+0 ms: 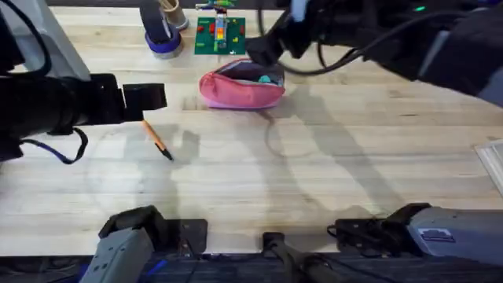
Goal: Unzip the bag, pick up the pens from the table one at a time and place them inside, then zip the bag closed.
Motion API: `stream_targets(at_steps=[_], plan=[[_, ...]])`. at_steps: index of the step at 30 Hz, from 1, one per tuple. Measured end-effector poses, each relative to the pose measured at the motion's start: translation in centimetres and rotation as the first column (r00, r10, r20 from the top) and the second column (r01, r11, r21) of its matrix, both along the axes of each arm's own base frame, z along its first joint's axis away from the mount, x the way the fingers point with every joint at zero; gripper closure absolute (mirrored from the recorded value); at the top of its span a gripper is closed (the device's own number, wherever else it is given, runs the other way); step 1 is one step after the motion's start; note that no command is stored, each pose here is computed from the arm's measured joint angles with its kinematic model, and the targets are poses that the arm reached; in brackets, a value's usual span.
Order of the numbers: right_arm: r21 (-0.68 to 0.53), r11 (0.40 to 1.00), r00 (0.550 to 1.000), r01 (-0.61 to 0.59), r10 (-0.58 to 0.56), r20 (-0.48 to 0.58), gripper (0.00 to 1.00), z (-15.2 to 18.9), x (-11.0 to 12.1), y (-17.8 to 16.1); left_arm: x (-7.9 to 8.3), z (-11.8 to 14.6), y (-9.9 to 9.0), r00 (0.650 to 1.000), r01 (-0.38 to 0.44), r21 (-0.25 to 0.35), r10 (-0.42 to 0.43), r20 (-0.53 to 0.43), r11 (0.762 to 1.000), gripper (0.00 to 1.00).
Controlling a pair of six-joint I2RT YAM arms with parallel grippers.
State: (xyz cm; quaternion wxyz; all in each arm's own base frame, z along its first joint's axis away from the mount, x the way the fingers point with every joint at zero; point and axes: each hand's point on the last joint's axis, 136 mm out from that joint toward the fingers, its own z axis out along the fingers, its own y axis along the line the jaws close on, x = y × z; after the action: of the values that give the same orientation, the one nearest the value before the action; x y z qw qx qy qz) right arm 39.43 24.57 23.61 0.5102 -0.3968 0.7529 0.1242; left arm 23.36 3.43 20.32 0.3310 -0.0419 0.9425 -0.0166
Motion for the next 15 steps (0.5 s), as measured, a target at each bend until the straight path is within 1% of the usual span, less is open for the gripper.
stream_targets(at_steps=[3,6,10,12,15], plan=[[0.005,0.998,0.996,0.062,-0.061,-0.060,0.005,-0.3,0.1,-2.2,0.0,0.0,-0.1,1.000,-0.017,-0.018,0.017,-0.002,1.000,0.007],[-0.002,0.994,0.988,0.111,-0.111,-0.108,0.004,-0.9,0.1,-4.1,0.1,0.1,-0.8,1.000,0.000,-0.062,0.001,0.006,0.998,0.007],[-0.002,0.989,0.981,0.147,-0.146,-0.131,0.005,-1.2,0.5,-5.3,-0.1,0.0,-1.6,1.000,0.014,-0.107,-0.014,0.000,0.994,0.007],[-0.001,0.988,0.980,0.152,-0.151,-0.133,0.005,-1.2,0.5,-5.5,-0.4,-0.6,-1.7,0.999,-0.010,-0.136,0.006,-0.034,0.991,0.007],[0.000,0.988,0.979,0.157,-0.156,-0.134,0.005,-1.2,0.6,-5.7,-0.3,-1.8,-1.5,0.992,-0.080,-0.175,0.062,-0.105,0.981,0.008]])
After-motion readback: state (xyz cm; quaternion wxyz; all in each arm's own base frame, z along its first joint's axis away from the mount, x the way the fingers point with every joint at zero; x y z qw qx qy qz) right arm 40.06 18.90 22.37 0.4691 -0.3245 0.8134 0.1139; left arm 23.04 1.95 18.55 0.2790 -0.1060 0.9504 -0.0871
